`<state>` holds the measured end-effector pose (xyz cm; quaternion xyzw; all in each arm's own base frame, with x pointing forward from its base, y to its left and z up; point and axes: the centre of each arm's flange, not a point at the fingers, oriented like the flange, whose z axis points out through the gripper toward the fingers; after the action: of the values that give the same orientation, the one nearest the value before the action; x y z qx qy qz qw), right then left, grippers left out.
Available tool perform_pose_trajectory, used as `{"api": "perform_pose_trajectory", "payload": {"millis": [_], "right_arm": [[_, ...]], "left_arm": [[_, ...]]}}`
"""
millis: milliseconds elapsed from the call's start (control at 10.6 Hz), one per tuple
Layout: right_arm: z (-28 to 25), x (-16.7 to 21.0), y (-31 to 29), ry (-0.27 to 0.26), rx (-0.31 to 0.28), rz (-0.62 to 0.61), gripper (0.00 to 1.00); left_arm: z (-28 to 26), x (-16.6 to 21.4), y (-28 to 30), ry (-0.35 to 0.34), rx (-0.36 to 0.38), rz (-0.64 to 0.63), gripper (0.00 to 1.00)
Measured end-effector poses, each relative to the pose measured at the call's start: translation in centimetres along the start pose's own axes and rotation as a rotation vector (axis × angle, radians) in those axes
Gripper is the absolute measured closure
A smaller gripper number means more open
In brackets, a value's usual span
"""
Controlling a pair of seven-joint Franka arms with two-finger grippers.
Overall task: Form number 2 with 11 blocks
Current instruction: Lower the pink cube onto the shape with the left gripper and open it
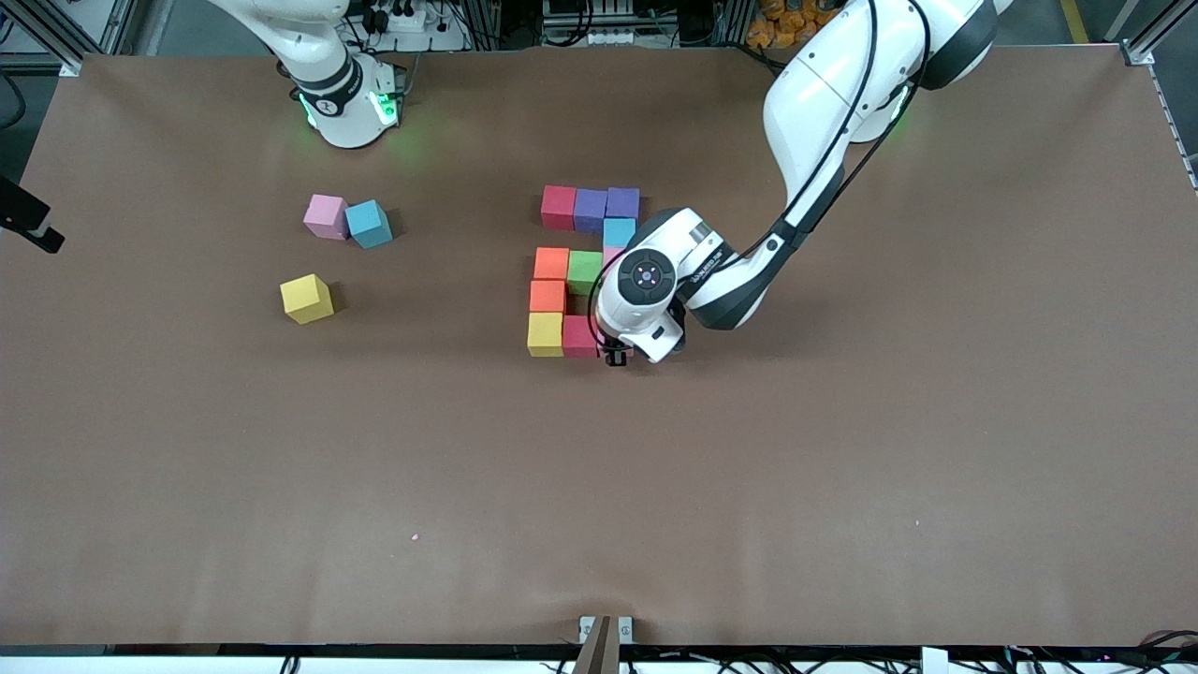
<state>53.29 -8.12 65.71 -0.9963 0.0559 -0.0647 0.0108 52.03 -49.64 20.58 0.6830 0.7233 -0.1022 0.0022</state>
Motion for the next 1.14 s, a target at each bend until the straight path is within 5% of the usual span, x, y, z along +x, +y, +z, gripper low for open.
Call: {"api": "perform_pose_trajectory", "payload": {"millis": [851,1041,1135], "right_arm": [[0.19,-0.22,-0.2,-0.022,0.001,-0.004,0.0],[0.19,-0.23,-0.2,-0.022,0.001,-0.004,0.0],[0.18,-0.22,-0.2,-0.021,0.001,-0.004,0.0]], "left_arm": [[0.27,-0.29,-0.28,-0.001,-0.001,0.006,0.3],[0.26,-0.54,-0.44,0.001,-0.007,0.016,0.24],[0.11,-0.7,-0.43,0.007,-0.02,0.031,0.13]]}}
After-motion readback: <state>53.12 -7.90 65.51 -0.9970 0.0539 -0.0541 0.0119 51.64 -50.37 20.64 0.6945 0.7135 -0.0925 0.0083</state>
